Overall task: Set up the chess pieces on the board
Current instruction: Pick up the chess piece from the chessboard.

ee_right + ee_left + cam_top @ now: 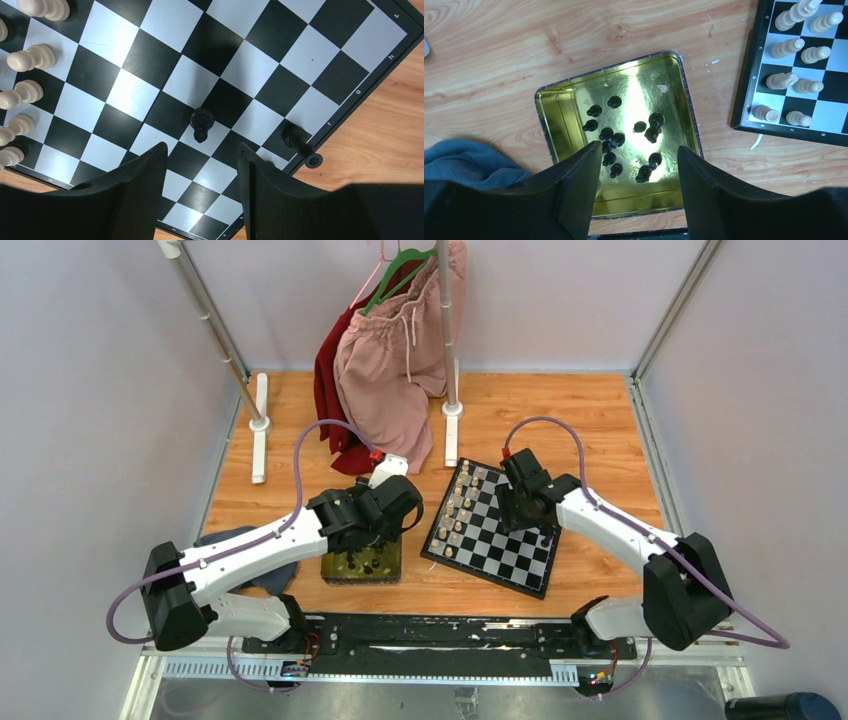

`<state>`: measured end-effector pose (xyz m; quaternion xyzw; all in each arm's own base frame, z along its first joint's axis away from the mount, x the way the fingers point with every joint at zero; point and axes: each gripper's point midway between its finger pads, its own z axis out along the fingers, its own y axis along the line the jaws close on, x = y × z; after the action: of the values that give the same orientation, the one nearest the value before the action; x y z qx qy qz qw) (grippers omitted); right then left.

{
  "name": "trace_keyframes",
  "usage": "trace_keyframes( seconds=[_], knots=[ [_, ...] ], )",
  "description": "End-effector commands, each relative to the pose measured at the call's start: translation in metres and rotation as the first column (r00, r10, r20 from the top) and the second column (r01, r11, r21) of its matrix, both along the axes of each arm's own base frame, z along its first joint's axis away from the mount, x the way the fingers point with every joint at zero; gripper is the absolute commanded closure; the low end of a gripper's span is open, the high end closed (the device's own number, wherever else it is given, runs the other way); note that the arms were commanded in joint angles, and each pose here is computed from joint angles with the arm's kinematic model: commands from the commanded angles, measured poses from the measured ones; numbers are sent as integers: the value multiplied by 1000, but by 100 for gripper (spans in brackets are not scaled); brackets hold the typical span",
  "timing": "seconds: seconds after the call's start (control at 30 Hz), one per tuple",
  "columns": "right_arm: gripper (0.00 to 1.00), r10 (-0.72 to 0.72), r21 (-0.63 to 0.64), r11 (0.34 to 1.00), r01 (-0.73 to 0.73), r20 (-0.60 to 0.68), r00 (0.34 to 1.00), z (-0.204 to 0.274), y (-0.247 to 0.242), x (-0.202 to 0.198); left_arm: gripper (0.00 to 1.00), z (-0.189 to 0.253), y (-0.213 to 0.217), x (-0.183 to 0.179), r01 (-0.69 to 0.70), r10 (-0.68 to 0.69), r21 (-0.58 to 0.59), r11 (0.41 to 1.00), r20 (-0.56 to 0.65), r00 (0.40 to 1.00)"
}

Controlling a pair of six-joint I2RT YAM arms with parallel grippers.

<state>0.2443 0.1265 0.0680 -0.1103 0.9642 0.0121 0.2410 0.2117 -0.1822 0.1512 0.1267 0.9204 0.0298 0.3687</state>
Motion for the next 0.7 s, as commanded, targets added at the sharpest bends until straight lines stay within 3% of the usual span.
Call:
trace_keyframes(
  seconds=[0.0, 0.67],
  knots=[
    [43, 7, 8, 1000, -7, -21, 1000, -7, 6, -2, 38, 0, 9, 2, -37, 37, 4, 999, 22, 999],
    [64, 8, -10, 1000, -8, -26, 1000, -11, 12, 10, 38, -5, 19, 3, -43, 43, 25, 999, 9, 999]
  ],
)
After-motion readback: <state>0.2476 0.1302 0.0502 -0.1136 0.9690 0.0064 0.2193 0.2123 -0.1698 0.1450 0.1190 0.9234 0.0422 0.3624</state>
